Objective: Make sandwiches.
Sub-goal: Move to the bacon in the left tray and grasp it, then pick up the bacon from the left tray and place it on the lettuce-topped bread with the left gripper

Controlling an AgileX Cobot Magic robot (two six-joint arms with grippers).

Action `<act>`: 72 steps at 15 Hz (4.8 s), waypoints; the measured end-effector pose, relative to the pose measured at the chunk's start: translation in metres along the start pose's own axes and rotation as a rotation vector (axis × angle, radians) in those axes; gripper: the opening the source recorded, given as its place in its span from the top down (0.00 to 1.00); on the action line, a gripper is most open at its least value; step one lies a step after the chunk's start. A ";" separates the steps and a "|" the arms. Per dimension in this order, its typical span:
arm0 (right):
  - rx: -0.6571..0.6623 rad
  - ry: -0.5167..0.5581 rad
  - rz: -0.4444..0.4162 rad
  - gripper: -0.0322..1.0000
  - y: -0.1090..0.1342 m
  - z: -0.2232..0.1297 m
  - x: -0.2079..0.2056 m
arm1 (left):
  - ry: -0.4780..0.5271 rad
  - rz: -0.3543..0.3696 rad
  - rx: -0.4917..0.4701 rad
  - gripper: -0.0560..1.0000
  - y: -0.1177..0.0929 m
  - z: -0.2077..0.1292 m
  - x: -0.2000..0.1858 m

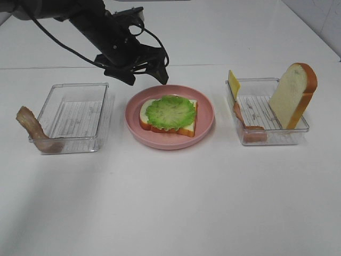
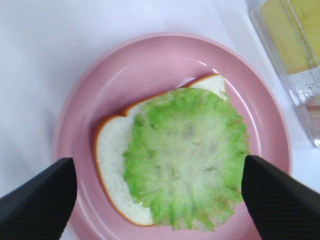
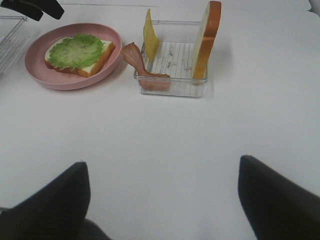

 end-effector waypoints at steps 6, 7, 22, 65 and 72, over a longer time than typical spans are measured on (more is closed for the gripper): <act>0.000 0.000 0.000 0.22 0.000 0.000 0.000 | 0.016 0.373 0.091 0.15 0.033 0.006 -0.091; 0.000 0.000 0.000 0.22 0.000 0.000 0.000 | 0.031 0.421 0.098 0.15 0.037 0.004 -0.105; 0.000 0.000 0.000 0.22 0.000 0.000 0.000 | 0.337 0.491 -0.240 0.22 0.136 -0.106 -0.136; 0.000 0.000 0.000 0.22 0.000 0.000 0.000 | 0.084 0.132 -0.243 0.95 0.082 -0.034 -0.115; 0.000 0.000 0.000 0.22 0.000 0.000 0.000 | -0.139 -0.493 -0.274 0.95 -0.022 0.022 -0.100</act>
Point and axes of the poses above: a point on each arm's last joint axis where the gripper is mounted, x pointing out along that axis toward the gripper, y along the wrist's bending axis when the last joint is at zero, z = x × y, the point moved 8 cm from there along x, pointing out along that axis toward the gripper, and after that the axes turned 7 degrees about -x, right-handed, at the moved point
